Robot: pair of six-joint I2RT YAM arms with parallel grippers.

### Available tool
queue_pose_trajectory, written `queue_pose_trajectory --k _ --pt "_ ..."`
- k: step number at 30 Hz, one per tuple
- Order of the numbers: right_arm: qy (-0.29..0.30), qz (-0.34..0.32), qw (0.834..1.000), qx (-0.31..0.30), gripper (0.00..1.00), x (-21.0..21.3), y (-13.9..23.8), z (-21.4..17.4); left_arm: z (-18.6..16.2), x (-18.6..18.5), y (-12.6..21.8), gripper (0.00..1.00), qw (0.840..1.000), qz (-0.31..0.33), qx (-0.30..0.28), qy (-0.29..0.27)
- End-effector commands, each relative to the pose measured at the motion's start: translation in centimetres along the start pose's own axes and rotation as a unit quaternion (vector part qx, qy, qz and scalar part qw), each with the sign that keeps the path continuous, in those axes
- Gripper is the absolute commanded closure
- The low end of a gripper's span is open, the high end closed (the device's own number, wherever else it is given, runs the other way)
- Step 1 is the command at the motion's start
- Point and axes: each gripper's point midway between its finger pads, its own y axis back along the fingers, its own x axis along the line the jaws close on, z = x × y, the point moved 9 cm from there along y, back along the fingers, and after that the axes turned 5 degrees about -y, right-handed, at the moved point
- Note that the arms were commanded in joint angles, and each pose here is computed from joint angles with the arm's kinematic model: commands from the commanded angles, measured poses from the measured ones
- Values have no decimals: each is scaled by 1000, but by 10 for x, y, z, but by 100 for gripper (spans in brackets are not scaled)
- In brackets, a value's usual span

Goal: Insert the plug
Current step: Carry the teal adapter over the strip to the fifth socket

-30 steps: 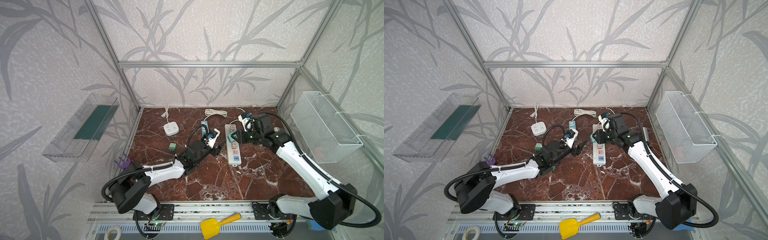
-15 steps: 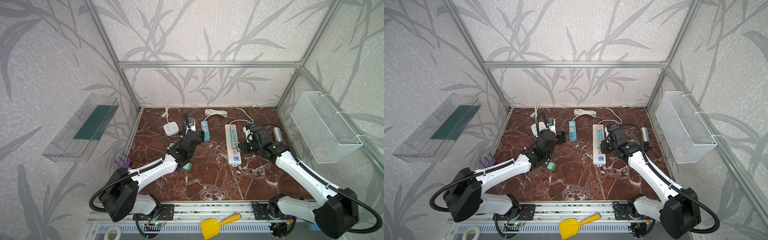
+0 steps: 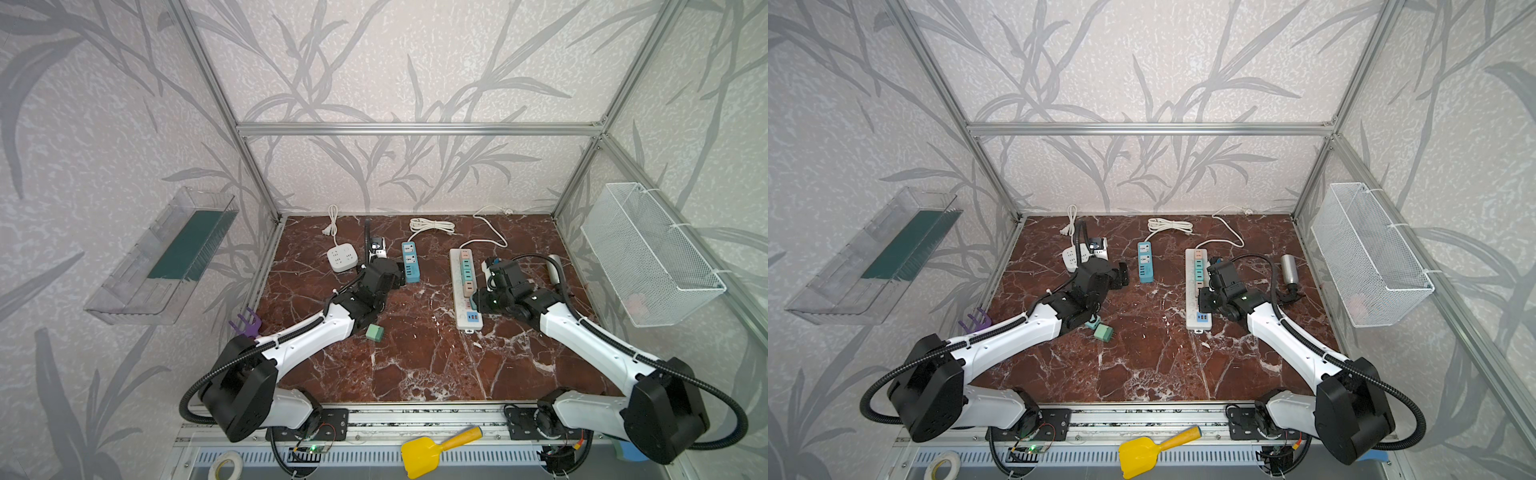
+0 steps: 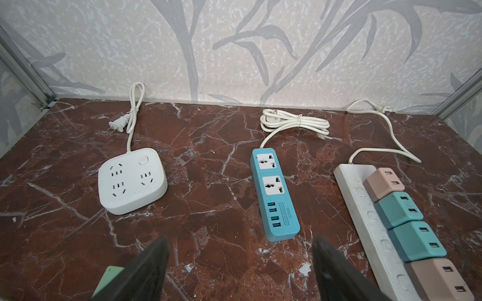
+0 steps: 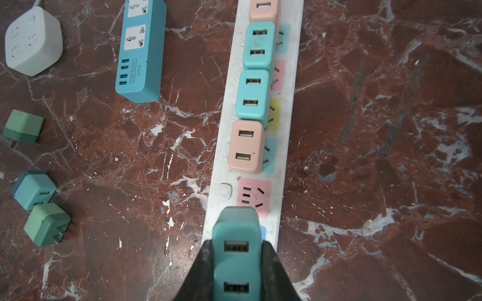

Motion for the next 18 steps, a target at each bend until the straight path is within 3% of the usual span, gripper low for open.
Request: queue_pose_trajectory --k 1,18 --pt "-6 -10 1000 -27 100 5 1 15 5 1 -2 13 1000 7 1 12" --pt "-33 -15 999 -11 100 6 -15 14 5 2 -3 12 1000 10 2 11"
